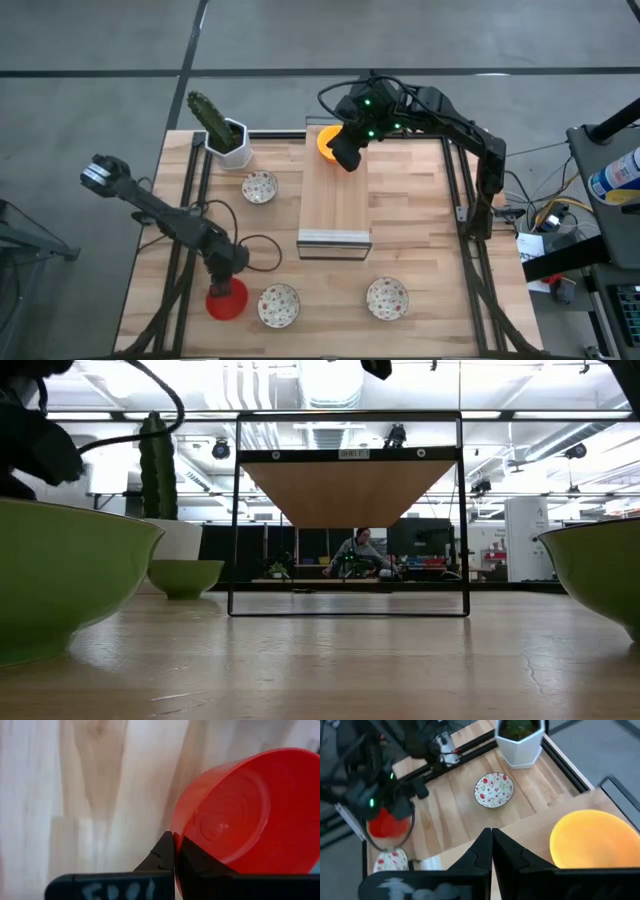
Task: Pick & Place Mini bowls
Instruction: Stack the red bowl on the yellow bowl on the shelf
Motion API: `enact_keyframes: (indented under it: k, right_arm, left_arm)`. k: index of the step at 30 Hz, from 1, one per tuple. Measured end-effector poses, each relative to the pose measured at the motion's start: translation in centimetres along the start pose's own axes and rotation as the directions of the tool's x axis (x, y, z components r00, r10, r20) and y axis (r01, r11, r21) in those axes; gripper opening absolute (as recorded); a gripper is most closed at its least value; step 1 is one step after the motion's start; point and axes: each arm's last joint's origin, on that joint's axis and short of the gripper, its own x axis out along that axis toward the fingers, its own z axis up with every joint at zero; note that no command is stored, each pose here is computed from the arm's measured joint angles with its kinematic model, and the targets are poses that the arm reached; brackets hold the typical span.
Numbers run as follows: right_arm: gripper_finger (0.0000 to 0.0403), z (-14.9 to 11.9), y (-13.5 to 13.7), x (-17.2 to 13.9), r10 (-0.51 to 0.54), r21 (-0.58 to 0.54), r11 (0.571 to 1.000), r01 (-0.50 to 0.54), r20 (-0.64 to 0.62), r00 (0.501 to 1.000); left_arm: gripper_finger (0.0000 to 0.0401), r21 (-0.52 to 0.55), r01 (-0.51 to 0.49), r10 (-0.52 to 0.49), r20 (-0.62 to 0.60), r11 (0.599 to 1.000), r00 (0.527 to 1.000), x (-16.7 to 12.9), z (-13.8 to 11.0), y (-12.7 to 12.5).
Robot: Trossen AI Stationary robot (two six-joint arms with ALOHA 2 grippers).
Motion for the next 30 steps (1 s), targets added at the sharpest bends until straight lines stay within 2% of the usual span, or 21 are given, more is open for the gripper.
enact_keyframes:
  k: [6, 10, 17, 20, 23, 30]
  right_arm:
    - [0.0009, -0.4, 1.4, 0.2, 0.029, -0.132, 0.991, -0.030, -0.012, 1.000]
    - [0.0008, -0.6, 2.2, 0.3, 0.048, -0.203, 0.978, -0.050, -0.014, 0.999]
    - [0.0008, -0.3, 2.6, 0.3, 0.075, -0.135, 0.988, -0.071, 0.020, 0.997]
    - [0.0008, -0.3, 3.4, 0.4, 0.176, -0.185, 0.968, -0.170, 0.015, 0.984]
    - [0.0009, -0.1, 4.5, 0.6, 0.322, -0.224, 0.923, -0.313, 0.007, 0.947]
    - [0.0011, -0.7, 6.9, 3.2, 0.463, -0.247, 0.852, -0.462, -0.059, 0.885]
  left_arm:
    - [0.0001, -0.069, 0.118, -0.115, 0.053, 0.991, 0.992, -2.2, -1.0, -0.3]
    - [0.0001, -0.133, 0.202, -0.188, 0.108, 0.970, 0.976, -3.8, -1.7, -0.2]
    - [0.0000, -0.222, 0.356, -0.322, 0.176, 0.907, 0.930, -6.1, -2.5, -0.1]
    - [0.0000, -0.246, 0.439, -0.415, 0.144, 0.864, 0.898, -6.7, -2.6, -0.4]
    - [0.0000, -0.233, 0.520, -0.508, 0.114, 0.822, 0.854, -7.2, -2.6, -1.0]
    - [0.0000, -0.190, 0.647, -0.641, 0.098, 0.739, 0.761, -8.2, -1.9, -2.0]
